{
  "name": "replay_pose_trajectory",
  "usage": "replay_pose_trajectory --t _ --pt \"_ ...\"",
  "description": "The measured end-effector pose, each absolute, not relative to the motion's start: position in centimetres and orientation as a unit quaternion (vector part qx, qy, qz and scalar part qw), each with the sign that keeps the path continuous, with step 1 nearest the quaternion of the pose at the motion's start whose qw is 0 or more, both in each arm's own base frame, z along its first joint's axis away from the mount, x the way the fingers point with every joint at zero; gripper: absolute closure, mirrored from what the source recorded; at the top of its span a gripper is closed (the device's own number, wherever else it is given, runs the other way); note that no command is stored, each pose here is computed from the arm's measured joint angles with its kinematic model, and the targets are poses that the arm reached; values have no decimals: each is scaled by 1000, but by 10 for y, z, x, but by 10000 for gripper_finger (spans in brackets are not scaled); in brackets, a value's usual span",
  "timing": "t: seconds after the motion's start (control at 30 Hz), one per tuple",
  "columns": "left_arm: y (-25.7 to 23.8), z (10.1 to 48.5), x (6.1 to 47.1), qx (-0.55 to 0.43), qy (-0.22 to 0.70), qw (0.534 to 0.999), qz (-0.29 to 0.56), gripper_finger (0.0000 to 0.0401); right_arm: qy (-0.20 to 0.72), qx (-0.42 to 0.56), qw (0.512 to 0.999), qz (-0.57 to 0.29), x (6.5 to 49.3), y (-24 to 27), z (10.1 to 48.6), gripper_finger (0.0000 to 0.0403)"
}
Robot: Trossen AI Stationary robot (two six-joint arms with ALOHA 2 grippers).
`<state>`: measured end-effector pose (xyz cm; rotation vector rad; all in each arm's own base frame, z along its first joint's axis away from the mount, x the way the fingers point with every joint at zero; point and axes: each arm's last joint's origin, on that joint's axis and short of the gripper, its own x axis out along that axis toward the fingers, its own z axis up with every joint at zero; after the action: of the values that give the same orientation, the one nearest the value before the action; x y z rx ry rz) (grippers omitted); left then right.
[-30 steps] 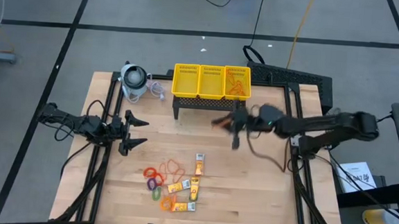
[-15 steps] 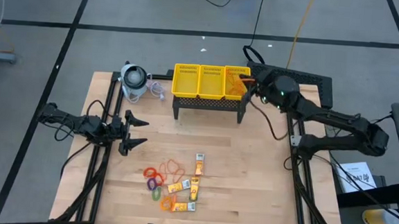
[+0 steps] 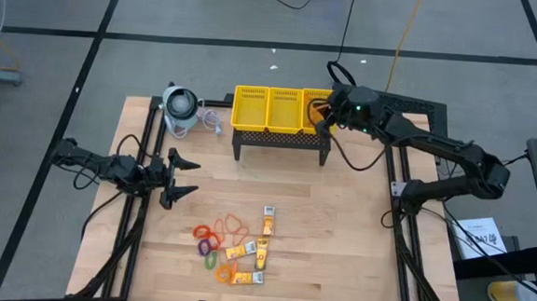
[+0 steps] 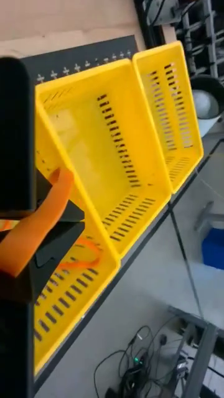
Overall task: Pick & Place Office Desk Supplies
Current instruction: Put the orange rubber band into the right yellow bin on the shelf
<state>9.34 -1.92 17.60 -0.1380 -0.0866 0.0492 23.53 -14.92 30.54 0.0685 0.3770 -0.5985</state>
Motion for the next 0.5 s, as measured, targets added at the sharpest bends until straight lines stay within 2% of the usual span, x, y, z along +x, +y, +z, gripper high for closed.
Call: replay_pose_trajectory --t 0.1,0.2,0.5 --pt "-19 176 93 -69 -43 996 25 61 190 34 936 -294 235 -149 304 395" --pt "-19 176 93 -69 -43 996 25 61 206 38 932 -295 234 -149 301 369" --pt "-19 176 93 -69 -43 996 25 61 218 79 923 -307 230 -151 297 242"
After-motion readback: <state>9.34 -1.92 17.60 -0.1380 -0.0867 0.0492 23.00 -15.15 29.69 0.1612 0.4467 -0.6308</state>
